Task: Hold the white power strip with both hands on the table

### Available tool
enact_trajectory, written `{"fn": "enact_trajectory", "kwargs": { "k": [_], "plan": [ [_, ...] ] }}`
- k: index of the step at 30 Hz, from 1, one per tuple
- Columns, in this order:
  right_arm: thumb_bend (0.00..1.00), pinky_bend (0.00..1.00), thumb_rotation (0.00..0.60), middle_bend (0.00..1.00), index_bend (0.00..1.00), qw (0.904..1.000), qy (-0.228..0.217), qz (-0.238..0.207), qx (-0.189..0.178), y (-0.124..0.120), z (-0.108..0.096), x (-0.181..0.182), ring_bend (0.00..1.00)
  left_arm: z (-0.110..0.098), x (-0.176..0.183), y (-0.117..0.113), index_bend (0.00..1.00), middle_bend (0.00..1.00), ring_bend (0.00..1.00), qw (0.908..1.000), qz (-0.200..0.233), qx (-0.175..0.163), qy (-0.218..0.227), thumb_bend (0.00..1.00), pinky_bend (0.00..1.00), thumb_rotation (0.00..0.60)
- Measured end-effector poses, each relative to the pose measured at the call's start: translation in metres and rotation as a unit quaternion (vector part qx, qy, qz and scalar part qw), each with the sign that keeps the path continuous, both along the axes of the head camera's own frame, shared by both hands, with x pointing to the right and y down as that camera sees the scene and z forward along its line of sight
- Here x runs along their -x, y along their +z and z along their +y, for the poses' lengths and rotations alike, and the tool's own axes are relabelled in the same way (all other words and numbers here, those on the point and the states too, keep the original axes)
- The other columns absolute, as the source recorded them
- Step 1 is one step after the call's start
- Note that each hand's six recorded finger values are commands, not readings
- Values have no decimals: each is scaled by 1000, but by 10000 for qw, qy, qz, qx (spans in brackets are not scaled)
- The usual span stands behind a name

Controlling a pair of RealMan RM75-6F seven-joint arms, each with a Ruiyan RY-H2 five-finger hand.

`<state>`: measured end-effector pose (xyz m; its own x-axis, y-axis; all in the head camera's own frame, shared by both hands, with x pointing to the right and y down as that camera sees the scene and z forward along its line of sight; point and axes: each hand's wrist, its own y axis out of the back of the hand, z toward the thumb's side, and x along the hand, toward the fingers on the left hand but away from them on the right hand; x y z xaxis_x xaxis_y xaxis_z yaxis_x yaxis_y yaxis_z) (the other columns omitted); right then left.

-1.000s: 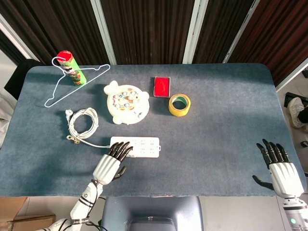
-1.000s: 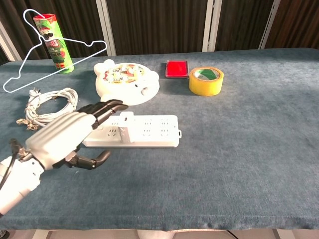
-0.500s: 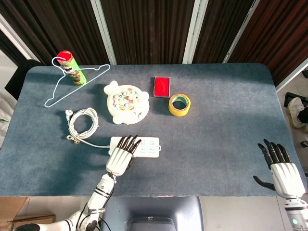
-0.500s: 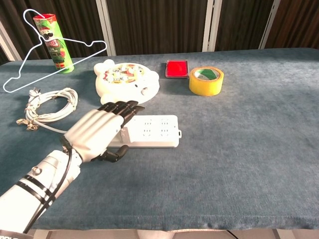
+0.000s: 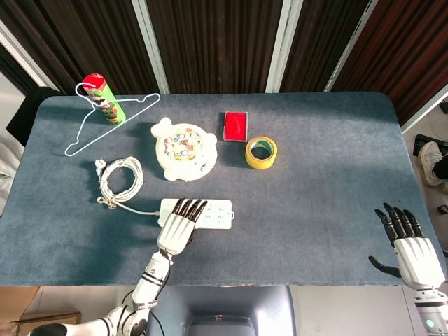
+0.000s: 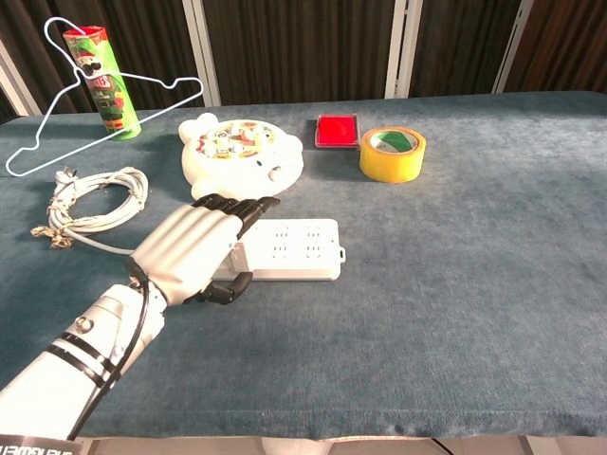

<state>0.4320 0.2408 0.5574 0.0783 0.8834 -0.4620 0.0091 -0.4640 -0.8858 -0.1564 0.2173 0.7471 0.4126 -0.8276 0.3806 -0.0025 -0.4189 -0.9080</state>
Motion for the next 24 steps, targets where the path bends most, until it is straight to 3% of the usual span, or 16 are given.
{"fn": "enact_trajectory", "kwargs": {
  "k": [8, 15, 20, 24],
  "plan": [
    [286, 0, 600, 0, 0, 9998, -175, 25, 74, 7, 0, 7, 0, 0, -3, -1, 282, 374, 343, 9998, 152, 40, -72, 639, 350, 600],
    [296, 0, 600, 7, 0, 9943, -1021, -212, 218, 34, -12, 43, 0, 3, -8, -2, 308, 398, 358, 9996, 229, 159, -30, 647, 398, 600],
    [468, 0, 600, 47, 0, 9818, -1759, -535, 471, 70, -27, 86, 0, 3, -10, -3, 311, 402, 361, 9995, 262, 174, -59, 647, 401, 600],
    [634, 0, 600, 85, 18, 9655, -2345, -963, 603, 97, -36, 134, 0, 2, -14, -5, 312, 403, 361, 9994, 311, 153, -61, 649, 402, 600]
  ]
}}
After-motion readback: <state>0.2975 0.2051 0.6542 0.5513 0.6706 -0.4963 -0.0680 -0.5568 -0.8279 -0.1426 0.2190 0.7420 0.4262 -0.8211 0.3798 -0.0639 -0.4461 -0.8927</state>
